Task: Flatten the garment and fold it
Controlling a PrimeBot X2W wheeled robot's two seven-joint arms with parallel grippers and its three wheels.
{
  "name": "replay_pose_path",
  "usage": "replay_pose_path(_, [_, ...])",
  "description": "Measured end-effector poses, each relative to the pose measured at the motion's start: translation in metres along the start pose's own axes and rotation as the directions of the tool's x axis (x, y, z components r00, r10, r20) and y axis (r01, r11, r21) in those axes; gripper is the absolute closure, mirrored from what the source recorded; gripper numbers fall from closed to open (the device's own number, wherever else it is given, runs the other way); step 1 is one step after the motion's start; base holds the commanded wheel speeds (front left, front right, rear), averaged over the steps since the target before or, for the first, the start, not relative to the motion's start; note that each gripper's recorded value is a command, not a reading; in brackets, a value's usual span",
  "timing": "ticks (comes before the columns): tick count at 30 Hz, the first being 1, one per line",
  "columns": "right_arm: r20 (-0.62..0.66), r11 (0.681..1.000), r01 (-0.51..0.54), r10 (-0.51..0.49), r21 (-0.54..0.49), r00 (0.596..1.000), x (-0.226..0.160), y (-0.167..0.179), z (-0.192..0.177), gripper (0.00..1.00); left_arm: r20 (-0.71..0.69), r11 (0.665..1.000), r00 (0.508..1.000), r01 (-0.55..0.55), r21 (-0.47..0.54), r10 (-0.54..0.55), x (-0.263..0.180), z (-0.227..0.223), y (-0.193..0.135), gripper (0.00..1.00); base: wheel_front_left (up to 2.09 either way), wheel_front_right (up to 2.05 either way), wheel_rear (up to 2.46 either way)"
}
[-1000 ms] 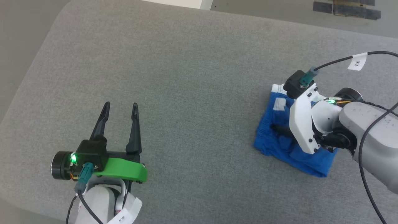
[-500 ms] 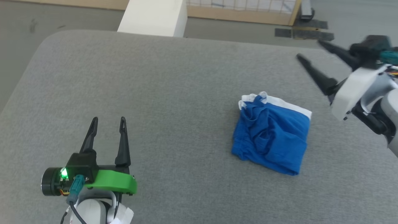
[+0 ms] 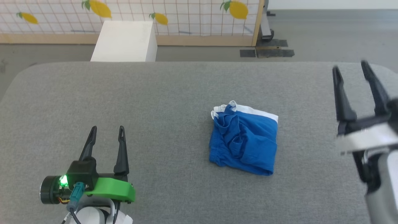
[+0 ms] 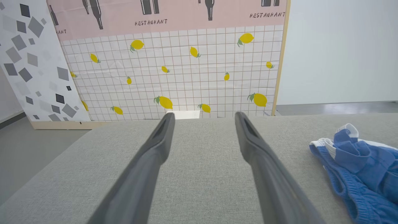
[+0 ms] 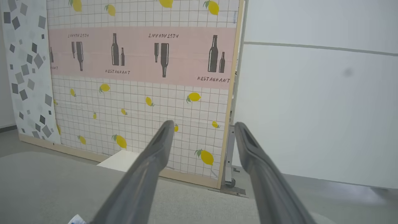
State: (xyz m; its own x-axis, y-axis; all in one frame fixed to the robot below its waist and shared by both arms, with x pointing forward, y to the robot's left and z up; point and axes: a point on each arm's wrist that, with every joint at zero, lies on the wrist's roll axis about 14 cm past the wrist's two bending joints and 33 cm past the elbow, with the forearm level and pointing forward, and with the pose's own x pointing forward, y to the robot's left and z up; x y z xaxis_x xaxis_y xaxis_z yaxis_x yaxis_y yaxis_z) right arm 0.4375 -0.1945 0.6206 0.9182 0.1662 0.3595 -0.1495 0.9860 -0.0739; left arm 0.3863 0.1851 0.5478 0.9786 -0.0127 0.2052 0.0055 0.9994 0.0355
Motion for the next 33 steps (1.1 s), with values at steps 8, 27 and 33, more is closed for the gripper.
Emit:
replay_pose_path(8, [-0.051,0.989,0.135,-0.132,0.053,0.990,-0.059,0.002,-0.012,0.00,0.028,1.000,1.000,0.010,-0.004,-0.009,-0.004,0.011,-0.002,0.00,0.00,0.00,0.00])
replay_pose_path(27, [-0.160,0.986,0.149,-0.135,0.077,0.978,-0.101,0.019,-0.037,0.00,0.002,0.999,0.999,-0.032,-0.007,0.032,-0.025,0.006,0.011,0.00,0.00,0.00,0.00])
replay_pose_path(33, [-0.161,0.987,0.142,-0.130,0.072,0.978,-0.101,0.020,-0.037,0.00,0.002,0.999,0.999,-0.038,-0.007,0.038,-0.027,0.006,0.012,0.00,0.00,0.00,0.00])
